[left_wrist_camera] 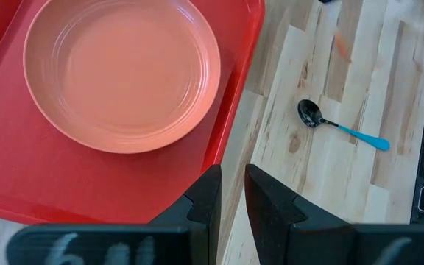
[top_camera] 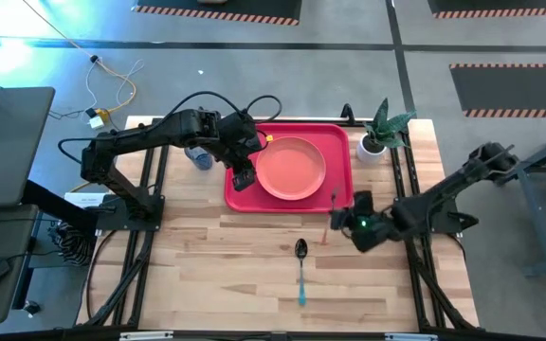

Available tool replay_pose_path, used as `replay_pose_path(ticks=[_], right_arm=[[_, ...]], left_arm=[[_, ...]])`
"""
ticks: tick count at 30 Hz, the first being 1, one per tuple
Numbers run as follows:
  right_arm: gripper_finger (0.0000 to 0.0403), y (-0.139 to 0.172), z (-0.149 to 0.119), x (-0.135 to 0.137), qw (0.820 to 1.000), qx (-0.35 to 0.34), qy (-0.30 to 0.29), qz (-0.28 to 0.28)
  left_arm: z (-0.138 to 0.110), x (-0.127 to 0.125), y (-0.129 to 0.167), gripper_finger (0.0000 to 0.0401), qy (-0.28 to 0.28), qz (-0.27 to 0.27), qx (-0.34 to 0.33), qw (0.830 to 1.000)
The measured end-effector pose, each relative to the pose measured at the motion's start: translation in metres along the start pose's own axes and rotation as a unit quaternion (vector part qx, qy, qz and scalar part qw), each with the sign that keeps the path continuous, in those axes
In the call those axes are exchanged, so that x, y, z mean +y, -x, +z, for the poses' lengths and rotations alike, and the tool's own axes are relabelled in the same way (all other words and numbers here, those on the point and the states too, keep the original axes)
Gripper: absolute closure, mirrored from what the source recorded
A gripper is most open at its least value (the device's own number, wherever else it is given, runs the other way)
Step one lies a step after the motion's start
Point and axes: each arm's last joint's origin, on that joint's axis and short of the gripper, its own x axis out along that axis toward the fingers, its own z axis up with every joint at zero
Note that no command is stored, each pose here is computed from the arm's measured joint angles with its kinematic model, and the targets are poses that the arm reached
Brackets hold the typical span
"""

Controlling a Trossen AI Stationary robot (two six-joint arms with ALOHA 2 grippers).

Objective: Pick and place plate/cup/fork/spoon on tray
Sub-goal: Put the orange fork to the right of the orange plate on the red tray

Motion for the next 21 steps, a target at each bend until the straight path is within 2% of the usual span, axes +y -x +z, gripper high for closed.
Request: replay_pose_path(ticks=[12, 17, 21], right_arm=[[0.0402, -0.015, 0.077, -0.001, 0.996, -0.04, 0.069, -0.032], [0.0402, -0.023, 0.104, -0.002, 0.992, -0.036, 0.111, -0.051], [0.0402, -0.023, 0.129, 0.003, 0.99, -0.039, 0.12, -0.063]], left_arm=[[0.0, 0.001, 0.0, 0.035, 0.001, 0.001, -0.001, 1.0], [0.001, 0.0, 0.0, 0.035, 0.0, 0.001, -0.006, 1.0], [0.003, 0.0, 0.0, 0.035, -0.001, -0.001, -0.016, 1.0]])
